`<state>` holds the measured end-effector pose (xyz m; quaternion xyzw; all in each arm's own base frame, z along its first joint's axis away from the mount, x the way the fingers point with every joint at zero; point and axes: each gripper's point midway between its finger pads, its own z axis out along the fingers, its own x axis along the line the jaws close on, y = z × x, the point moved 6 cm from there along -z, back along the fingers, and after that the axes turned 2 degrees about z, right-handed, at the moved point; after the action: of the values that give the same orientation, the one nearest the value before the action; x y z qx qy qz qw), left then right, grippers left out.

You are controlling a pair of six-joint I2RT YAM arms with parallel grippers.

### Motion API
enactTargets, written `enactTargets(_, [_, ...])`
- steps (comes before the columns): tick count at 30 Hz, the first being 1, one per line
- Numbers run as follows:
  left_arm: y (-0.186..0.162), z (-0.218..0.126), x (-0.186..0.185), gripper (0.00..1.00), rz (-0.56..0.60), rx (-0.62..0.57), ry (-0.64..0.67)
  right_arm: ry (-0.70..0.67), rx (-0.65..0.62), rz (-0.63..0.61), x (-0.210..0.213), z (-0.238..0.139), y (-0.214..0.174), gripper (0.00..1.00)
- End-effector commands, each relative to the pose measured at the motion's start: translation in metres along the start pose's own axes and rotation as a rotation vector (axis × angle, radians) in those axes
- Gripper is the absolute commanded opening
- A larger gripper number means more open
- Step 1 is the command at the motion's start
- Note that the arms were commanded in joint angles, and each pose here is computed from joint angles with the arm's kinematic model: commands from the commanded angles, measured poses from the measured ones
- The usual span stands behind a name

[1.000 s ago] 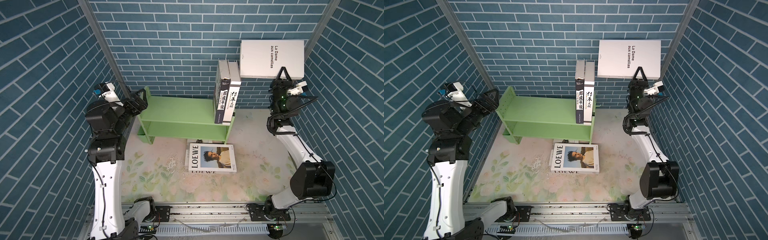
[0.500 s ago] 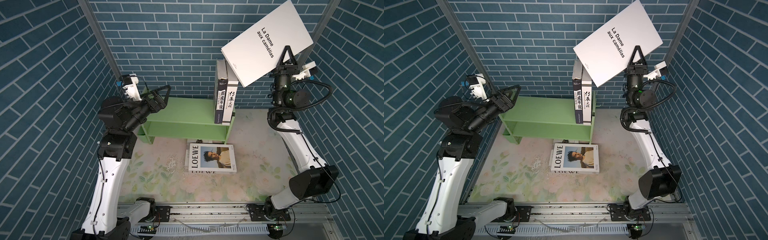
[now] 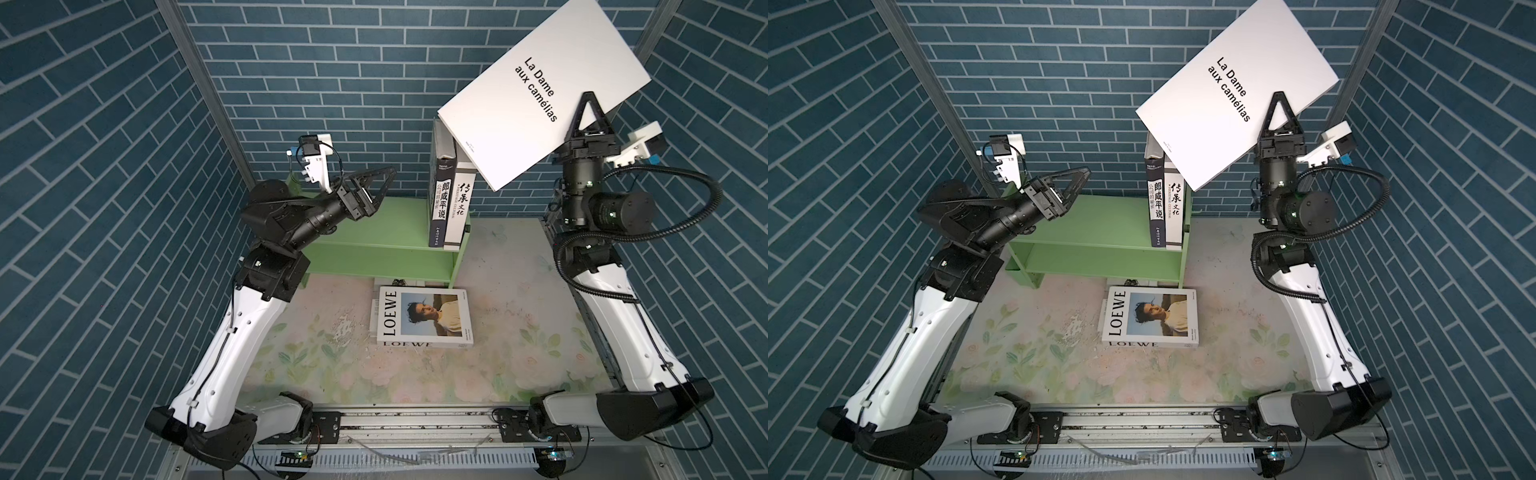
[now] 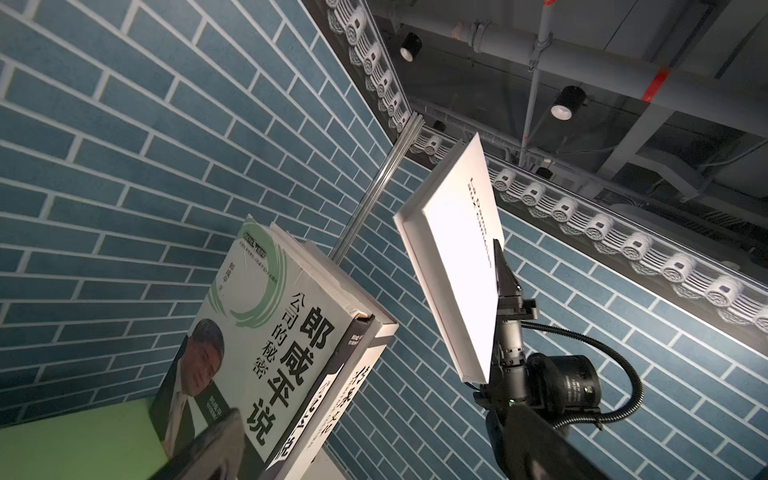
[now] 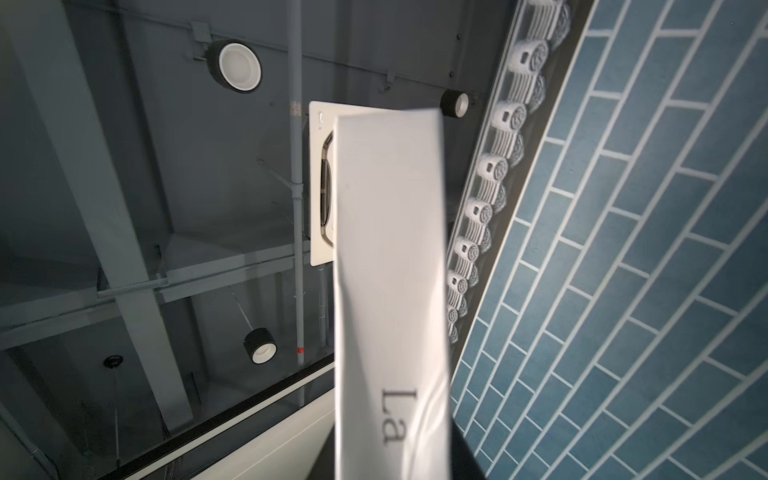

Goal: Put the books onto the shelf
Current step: 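Lift the white book high with the right gripper while left rises toward it, then grasp the white book's lower edge with the left gripper beside the right gripper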

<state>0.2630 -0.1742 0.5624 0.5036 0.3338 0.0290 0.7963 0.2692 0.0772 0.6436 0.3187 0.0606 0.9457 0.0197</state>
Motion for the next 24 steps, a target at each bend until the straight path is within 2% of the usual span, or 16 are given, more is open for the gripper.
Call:
enactTargets(1, [0.004, 0.014, -0.004, 1.00, 0.033, -0.014, -0.049, 0.050, -0.058, -0.068, 0.039, -0.013, 0.018, 0.28])
enactTargets(6, [0.004, 0.019, -0.015, 1.00, 0.049, 0.002, -0.094, 0.039, -0.004, -0.030, 0.052, -0.011, 0.015, 0.27])
enactTargets(11, [-0.005, 0.019, -0.034, 1.00, 0.049, 0.031, -0.169, 0.055, 0.044, 0.009, 0.056, 0.001, -0.006, 0.27])
enactTargets(15, [-0.015, 0.011, -0.057, 1.00, 0.048, 0.037, -0.235, 0.093, 0.055, 0.024, 0.058, 0.012, -0.032, 0.27])
enactTargets(24, [-0.041, 0.001, -0.085, 1.00, -0.008, -0.024, -0.239, 0.212, 0.068, 0.209, 0.054, 0.047, -0.103, 0.27])
